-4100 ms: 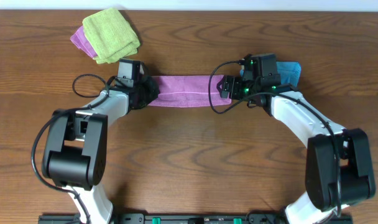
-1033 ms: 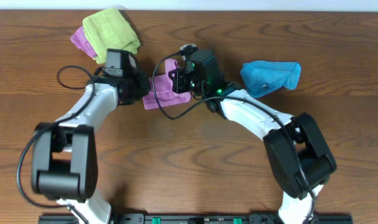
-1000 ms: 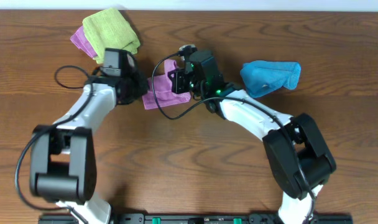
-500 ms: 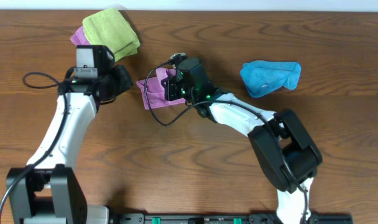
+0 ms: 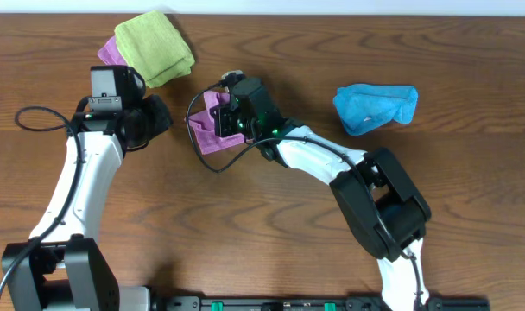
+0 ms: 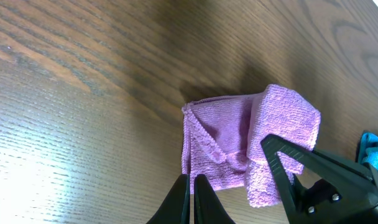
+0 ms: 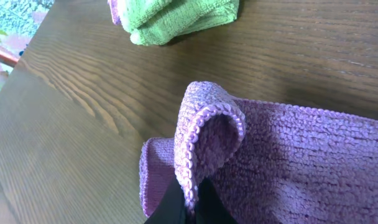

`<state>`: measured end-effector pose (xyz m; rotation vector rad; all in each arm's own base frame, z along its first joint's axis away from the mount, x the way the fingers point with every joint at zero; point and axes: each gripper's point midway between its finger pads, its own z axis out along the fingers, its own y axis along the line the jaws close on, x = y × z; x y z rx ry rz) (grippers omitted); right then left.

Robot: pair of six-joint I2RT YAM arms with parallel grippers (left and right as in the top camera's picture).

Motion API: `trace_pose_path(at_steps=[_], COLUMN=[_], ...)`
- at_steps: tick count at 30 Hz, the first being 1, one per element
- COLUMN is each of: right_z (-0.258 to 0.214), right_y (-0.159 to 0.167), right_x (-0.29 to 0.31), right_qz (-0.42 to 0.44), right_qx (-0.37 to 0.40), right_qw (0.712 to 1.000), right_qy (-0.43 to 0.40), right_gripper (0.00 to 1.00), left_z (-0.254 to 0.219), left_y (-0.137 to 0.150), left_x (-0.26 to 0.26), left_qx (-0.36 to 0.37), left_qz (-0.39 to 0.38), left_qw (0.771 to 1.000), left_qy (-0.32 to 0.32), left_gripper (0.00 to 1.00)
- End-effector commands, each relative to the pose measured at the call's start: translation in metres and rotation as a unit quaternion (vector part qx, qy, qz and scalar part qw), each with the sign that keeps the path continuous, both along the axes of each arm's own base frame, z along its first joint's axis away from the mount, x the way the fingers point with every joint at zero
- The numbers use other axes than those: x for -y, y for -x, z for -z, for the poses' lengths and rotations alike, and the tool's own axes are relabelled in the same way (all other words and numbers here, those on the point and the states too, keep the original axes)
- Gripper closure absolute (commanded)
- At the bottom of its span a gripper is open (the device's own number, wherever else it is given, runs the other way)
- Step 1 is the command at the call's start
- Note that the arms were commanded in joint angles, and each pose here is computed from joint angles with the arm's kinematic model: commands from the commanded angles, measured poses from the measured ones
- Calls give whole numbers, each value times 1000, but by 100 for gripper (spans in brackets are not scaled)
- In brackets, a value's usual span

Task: Fold the cloth
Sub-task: 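Fold the strip's right end with the right gripper toward the left gripper, then release the folded cloth and retract the right gripper to the bottom right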

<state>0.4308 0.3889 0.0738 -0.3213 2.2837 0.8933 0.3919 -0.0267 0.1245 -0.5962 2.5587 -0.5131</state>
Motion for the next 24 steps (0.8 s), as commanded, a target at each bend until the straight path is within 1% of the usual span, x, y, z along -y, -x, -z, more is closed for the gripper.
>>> trace_pose_path(at_steps=[1,2,3,4,5,9,15,24], right_z=[-4,-4,-5,-5,-6,-7,-11,-12], right_y=[-2,-1,1,3,6,17,28,28], right_x=[-7,-8,-10,-13,-15,-25,-37,-38], right_qz=[7,6,0,-6,-15,-37,-59,-61], right_qx=[6,6,5,2,-1,-7,-6,-6], right_qw=[1000,1000,1000,1000,1000,999,998,997], right_qy=[-3,-4,-8,-11,-14,-23,-33,-37], right_gripper=[98,94,70,53,50,47,47,48], left_z=[-16,-16,-16,-16,-16,-16,-16,-17], left_y=[-6,-6,-6,-6,-7,-7,-7,-6], left_x=[-6,-6,-7,-7,-8,-8,-8,-16], left_qx=[24,24,24,24,24,24,24,23], left_qz=[0,0,-1,-2,-3,-3,-3,-13], left_qw=[1000,1000,1000,1000,1000,1000,1000,1000], left_qy=[-15,-15,-16,-17,-19,-19,-19,-17], left_gripper=[94,94,94,94,94,95,94,94])
